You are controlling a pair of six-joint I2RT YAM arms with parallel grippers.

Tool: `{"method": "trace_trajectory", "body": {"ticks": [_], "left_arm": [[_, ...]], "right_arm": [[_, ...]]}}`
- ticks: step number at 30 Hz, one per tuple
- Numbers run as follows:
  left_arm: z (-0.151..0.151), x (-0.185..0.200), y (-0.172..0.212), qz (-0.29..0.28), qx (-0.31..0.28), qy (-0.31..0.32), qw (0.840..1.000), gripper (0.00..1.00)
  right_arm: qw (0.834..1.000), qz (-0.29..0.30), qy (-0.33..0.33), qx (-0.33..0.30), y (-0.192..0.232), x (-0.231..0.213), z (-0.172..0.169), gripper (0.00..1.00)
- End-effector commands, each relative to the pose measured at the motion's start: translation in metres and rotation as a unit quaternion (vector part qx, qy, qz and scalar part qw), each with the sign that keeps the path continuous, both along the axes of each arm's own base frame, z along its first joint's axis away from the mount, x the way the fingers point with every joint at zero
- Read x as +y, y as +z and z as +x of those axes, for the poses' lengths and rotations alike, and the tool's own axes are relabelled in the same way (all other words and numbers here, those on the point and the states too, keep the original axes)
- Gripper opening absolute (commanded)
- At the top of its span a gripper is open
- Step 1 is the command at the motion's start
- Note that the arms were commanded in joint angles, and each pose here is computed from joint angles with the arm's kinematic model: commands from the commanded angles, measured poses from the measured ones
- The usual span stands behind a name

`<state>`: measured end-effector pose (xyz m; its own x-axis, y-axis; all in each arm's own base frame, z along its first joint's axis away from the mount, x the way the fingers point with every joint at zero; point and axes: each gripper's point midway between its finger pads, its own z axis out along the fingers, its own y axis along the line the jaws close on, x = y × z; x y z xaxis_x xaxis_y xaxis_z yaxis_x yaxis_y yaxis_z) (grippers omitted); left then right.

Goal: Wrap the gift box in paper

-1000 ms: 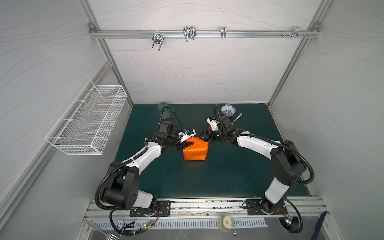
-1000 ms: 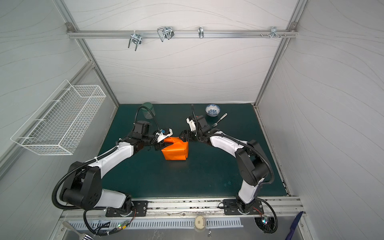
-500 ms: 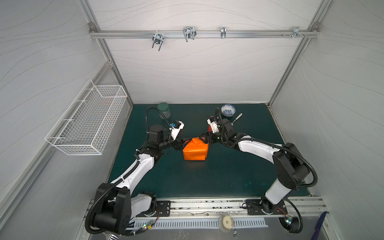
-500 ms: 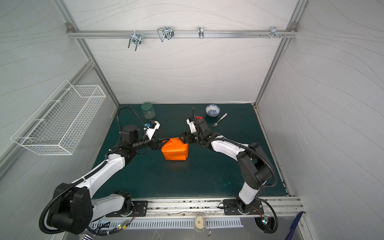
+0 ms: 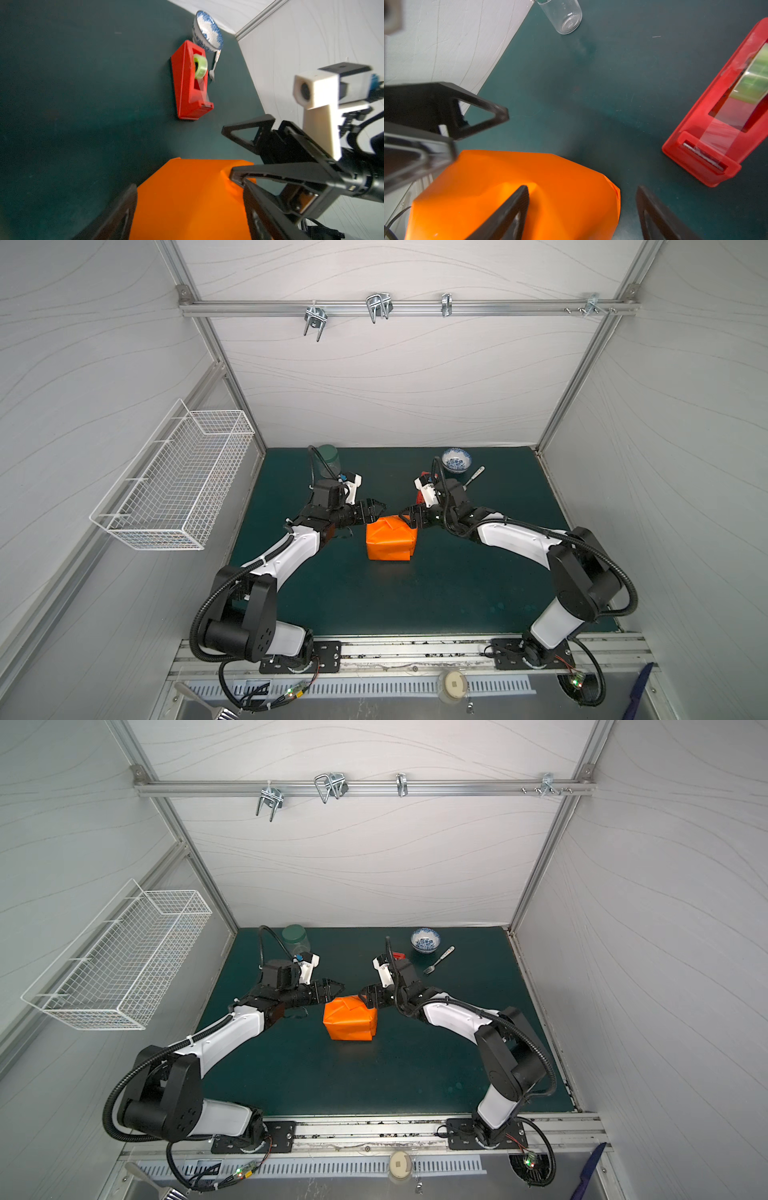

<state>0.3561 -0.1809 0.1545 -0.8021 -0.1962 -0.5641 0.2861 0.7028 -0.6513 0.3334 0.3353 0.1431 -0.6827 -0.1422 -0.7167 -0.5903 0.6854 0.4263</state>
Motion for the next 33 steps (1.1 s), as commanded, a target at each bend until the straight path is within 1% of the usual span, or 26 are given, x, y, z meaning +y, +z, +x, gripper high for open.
{"method": "trace_trajectory", "body": {"ticks": [1,8,16,20,23,25,28,33], "left_arm": [[0.000,-0.002,0.002,-0.001,0.002,0.001,1.000,0.83],[-0.011,-0.002,-0.015,0.001,0.017,0.000,1.000,0.82],[-0.020,0.006,-0.033,0.012,0.025,0.016,0.999,0.82],[-0.023,0.010,-0.042,0.024,0.030,0.022,0.999,0.82],[-0.024,0.009,-0.046,0.019,0.033,0.022,0.999,0.82],[-0.026,0.010,-0.049,0.019,0.035,0.023,0.999,0.82],[-0.026,0.010,-0.049,0.017,0.036,0.023,0.999,0.81],[-0.025,0.008,-0.033,-0.008,0.027,0.033,0.999,0.83]], "right_arm": [[1.000,-0.016,0.006,-0.001,-0.004,-0.004,-0.007,0.81],[1.000,-0.016,0.010,-0.006,0.004,-0.001,-0.004,0.82],[1.000,-0.010,0.018,-0.002,0.011,0.005,-0.001,0.83],[1.000,0.012,0.028,0.004,0.031,0.009,-0.005,0.84],[0.999,0.030,0.026,0.028,0.037,0.009,-0.012,0.86],[0.998,0.034,0.023,0.049,0.030,0.010,-0.015,0.86],[0.997,0.015,0.013,0.071,0.009,0.006,-0.021,0.86],[0.995,0.000,0.005,0.099,-0.024,-0.004,-0.037,0.86]]}}
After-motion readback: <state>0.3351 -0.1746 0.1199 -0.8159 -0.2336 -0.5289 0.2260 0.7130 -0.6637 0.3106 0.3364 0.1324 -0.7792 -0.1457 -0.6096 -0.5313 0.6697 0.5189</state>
